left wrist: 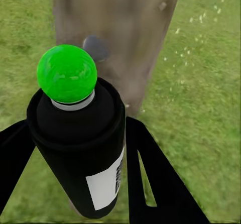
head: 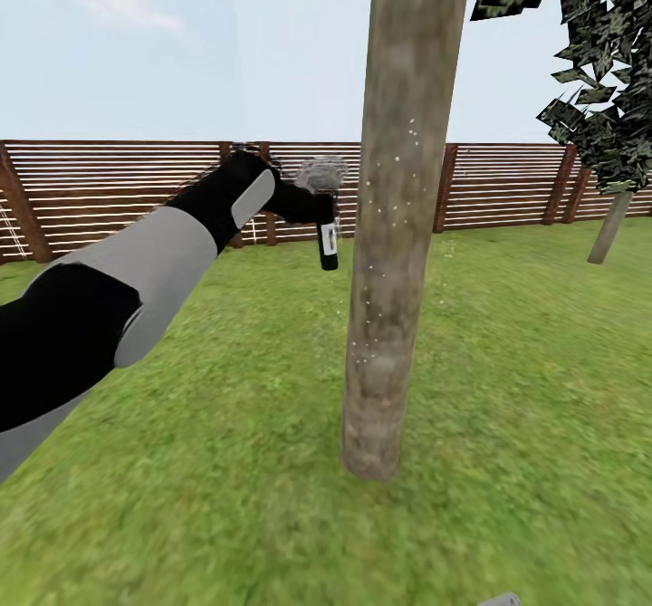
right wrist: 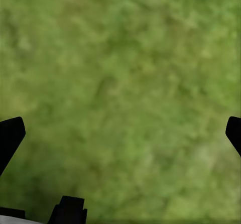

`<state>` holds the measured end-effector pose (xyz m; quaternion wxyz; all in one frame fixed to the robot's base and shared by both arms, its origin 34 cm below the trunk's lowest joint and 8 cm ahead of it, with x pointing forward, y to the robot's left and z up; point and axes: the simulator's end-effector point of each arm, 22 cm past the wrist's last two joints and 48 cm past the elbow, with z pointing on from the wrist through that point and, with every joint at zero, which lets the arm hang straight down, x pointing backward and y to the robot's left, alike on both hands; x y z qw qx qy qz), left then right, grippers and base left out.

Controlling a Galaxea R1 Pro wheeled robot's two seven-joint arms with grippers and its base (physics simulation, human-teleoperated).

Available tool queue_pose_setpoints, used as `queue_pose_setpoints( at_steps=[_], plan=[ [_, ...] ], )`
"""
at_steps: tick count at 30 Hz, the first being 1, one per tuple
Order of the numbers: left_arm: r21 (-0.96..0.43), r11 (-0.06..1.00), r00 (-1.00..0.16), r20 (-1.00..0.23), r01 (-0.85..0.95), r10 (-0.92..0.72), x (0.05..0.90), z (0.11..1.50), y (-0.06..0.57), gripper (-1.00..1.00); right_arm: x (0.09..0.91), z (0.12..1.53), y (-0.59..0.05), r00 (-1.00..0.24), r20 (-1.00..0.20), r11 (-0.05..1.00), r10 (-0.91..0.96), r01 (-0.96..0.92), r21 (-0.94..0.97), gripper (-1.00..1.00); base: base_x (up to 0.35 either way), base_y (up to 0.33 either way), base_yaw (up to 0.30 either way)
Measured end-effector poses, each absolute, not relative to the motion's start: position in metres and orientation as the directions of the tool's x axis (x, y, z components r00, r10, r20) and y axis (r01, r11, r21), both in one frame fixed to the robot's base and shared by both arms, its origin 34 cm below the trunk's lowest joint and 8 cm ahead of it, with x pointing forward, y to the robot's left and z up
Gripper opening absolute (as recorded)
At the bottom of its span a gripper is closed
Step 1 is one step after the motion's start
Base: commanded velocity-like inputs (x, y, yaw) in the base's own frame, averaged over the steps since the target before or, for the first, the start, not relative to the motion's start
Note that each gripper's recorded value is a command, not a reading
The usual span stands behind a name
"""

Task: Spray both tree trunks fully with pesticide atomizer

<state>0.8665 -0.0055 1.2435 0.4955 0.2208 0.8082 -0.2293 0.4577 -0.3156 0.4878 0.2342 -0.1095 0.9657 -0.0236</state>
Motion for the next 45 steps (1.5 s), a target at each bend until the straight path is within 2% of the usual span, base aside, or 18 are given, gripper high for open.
queue_pose_setpoints(
  at_steps=[6,29,36,38,40,45],
  plan=[
    [-0.18,0.827,-0.444,-0.891,0.533,0.092,0.883,1.212,0.015,-1.0,0.458,0.488,-0.315,-0.866,-0.448,0.975,-0.222,-0.2,-0.097,1.0,0.0,0.0,0.0],
    [-0.236,0.825,-0.511,-0.856,0.514,0.073,0.882,1.09,0.014,-1.0,0.458,0.488,-0.314,-0.866,-0.447,0.975,-0.223,-0.202,-0.095,1.0,0.0,0.0,0.0],
    [-0.257,0.819,-0.516,-0.855,0.513,0.055,0.878,1.051,0.012,-1.0,0.453,0.484,-0.284,-0.836,-0.434,0.94,-0.337,-0.328,-0.098,1.0,0.0,0.0,0.0],
    [-0.228,0.823,-0.495,-0.866,0.52,0.073,0.879,1.04,0.013,-1.0,0.452,0.484,-0.283,-0.832,-0.432,0.935,-0.349,-0.34,-0.1,1.0,0.0,0.0,0.0],
    [-0.107,0.83,-0.451,-0.873,0.548,0.185,0.878,1.018,0.018,-1.0,0.452,0.484,-0.282,-0.831,-0.432,0.935,-0.35,-0.342,-0.099,1.0,0.0,0.0,0.0],
    [-0.066,0.796,-0.38,-0.9,0.601,0.213,0.872,1.001,0.01,-1.0,0.454,0.485,-0.282,-0.827,-0.439,0.934,-0.35,-0.342,-0.101,1.0,0.0,0.0,0.0]
  ],
)
